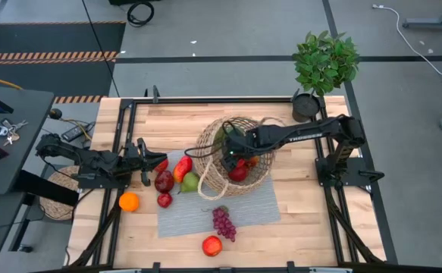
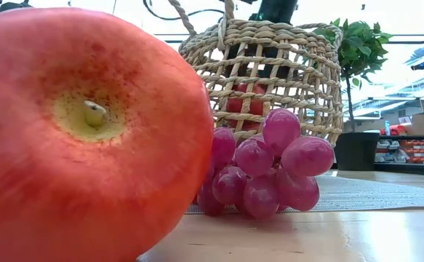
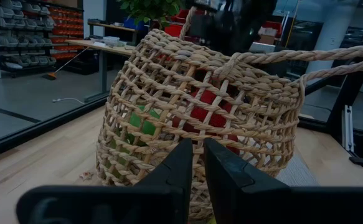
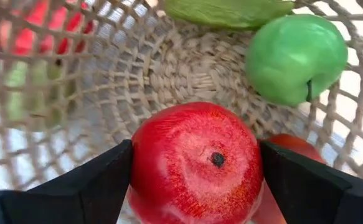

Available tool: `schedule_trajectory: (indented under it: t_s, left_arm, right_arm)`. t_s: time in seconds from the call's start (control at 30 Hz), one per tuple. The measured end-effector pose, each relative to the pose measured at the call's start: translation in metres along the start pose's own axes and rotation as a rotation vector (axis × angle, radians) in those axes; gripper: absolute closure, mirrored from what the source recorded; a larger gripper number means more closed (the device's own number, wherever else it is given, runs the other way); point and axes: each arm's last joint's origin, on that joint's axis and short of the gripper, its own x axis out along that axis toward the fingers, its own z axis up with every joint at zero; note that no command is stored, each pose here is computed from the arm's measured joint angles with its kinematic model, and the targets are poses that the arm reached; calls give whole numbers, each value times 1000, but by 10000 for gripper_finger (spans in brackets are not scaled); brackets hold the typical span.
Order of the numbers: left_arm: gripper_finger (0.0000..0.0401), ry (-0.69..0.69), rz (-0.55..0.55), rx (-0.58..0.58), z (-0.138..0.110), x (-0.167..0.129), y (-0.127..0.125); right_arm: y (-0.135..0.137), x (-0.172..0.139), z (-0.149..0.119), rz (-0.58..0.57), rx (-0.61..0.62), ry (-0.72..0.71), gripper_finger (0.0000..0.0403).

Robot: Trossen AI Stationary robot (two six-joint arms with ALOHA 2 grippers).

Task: Build produce basket
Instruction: Put the red apple into the brown basket

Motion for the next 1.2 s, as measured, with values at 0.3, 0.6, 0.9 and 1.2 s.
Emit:
schedule_trajectory:
  t_s: [0.3, 0.6, 0.9, 1.2]
  left_arm:
    - [353, 0, 0, 0, 0, 0, 0]
    - [353, 0, 1, -1, 0, 0, 0]
    - [353, -1, 0, -1, 0, 0, 0]
    - [353, 0, 0, -1, 0, 0, 0]
  right_arm:
    - [0, 4, 0, -11, -18, -39, 9]
    - [4, -22, 12, -57, -28, -81, 11]
    - [33, -92, 10, -131, -123, -335, 11]
    - [94, -136, -16, 123, -278, -646, 12]
